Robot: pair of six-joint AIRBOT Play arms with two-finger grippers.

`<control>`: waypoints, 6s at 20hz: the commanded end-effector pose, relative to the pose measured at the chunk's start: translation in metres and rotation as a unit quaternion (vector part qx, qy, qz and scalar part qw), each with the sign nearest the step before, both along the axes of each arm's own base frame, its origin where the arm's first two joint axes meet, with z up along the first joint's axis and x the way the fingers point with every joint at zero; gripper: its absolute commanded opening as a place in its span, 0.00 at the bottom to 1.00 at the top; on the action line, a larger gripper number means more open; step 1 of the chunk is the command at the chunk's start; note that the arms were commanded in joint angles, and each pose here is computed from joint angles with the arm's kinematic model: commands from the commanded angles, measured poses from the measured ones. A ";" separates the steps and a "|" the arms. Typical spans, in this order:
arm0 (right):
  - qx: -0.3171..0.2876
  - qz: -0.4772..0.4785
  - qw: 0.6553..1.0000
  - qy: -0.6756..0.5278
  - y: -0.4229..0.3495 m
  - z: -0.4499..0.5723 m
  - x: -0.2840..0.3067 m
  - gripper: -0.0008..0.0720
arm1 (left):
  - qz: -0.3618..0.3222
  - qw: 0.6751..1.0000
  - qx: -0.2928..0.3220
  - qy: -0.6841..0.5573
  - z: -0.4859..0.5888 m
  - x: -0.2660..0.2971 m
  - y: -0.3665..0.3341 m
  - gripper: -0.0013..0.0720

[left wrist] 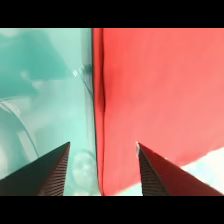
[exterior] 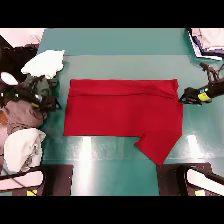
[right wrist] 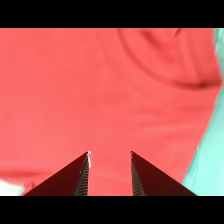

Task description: Fold the shirts.

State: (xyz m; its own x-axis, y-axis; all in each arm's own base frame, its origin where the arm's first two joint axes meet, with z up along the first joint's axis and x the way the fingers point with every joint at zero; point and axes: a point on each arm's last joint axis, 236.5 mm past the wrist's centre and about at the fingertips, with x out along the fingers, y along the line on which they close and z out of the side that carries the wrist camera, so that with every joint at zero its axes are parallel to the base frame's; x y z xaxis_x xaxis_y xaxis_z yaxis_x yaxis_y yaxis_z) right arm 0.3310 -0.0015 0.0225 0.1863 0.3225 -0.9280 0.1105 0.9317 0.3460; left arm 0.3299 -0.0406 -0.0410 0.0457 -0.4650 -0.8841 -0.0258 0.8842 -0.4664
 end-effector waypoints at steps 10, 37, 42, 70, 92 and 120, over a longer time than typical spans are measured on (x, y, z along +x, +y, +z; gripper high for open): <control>-0.003 -0.010 0.998 -0.054 0.008 0.018 -0.027 0.44 | 0.028 0.998 -0.036 0.051 -0.040 -0.100 -0.032 0.70; 0.055 -0.098 0.984 0.135 0.013 -0.120 -0.152 0.34 | -0.006 1.000 -0.021 -0.009 -0.023 -0.067 -0.055 0.05; 0.049 -0.082 0.987 0.130 0.016 -0.112 -0.156 0.04 | -0.033 0.999 -0.013 0.002 -0.022 -0.078 -0.052 0.05; -0.087 0.002 0.995 -0.041 -0.016 -0.004 0.034 0.04 | 0.044 0.982 0.010 -0.181 0.044 0.072 -0.032 0.05; 0.167 -0.074 0.983 0.014 -0.042 -0.071 0.015 0.90 | -0.010 0.989 -0.057 -0.137 0.072 0.072 -0.062 0.05; 0.160 0.126 0.967 -0.156 0.116 0.137 0.064 0.04 | -0.195 0.960 -0.105 -0.174 0.022 0.091 -0.348 0.05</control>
State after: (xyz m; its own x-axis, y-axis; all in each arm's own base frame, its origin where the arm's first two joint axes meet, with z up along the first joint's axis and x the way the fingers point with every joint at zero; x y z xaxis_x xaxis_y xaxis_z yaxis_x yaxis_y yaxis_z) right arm 0.3973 0.0756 0.1158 0.3281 0.6301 -0.7037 -0.1955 0.7742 0.6020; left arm 0.4148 -0.3538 -0.0028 0.1310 -0.6634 -0.7367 0.4677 0.6966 -0.5441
